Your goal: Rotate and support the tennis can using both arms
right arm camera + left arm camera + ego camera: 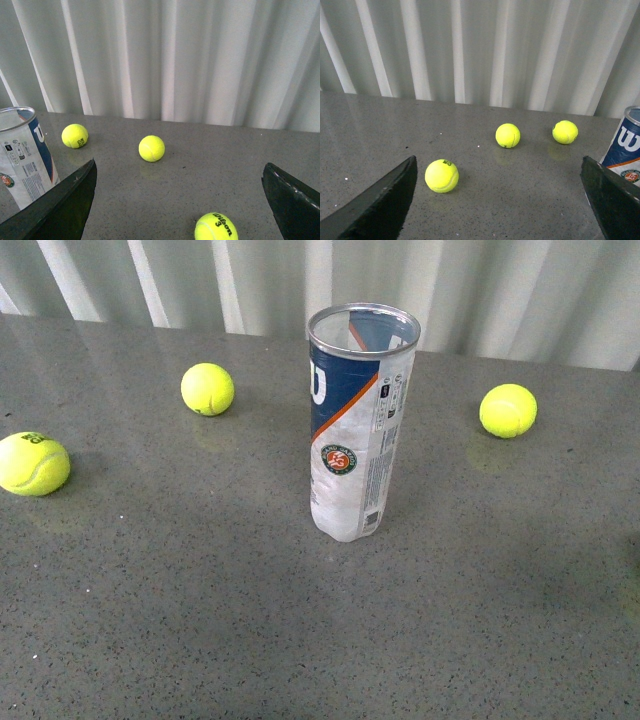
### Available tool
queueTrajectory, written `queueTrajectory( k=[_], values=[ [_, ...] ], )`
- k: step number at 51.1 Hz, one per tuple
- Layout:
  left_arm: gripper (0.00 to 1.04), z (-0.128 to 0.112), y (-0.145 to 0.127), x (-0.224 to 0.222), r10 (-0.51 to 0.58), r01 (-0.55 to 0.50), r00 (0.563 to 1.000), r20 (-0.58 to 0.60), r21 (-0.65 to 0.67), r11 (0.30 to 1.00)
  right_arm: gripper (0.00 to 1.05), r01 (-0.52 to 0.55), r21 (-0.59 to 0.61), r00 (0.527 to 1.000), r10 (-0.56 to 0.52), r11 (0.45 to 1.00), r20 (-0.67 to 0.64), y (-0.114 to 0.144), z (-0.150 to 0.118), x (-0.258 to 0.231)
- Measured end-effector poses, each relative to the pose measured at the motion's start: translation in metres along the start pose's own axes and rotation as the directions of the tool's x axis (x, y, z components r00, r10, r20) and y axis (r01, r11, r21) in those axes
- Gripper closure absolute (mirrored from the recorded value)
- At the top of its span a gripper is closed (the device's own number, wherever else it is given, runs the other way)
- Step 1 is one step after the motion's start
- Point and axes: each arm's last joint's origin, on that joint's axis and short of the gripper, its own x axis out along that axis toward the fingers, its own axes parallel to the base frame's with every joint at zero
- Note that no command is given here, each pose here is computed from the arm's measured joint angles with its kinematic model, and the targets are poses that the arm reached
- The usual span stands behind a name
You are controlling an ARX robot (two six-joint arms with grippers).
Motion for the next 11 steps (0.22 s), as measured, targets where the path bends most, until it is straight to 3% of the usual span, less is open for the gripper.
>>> queueTrajectory(
  k=[11],
  values=[
    [0.07, 0.0, 0.0, 0.0, 0.0, 0.0, 1.0, 0.0, 0.0, 1.0, 0.07, 0.0, 0.0, 1.0, 0.0, 1.0, 0.0, 0.0, 0.0, 0.0]
  ],
)
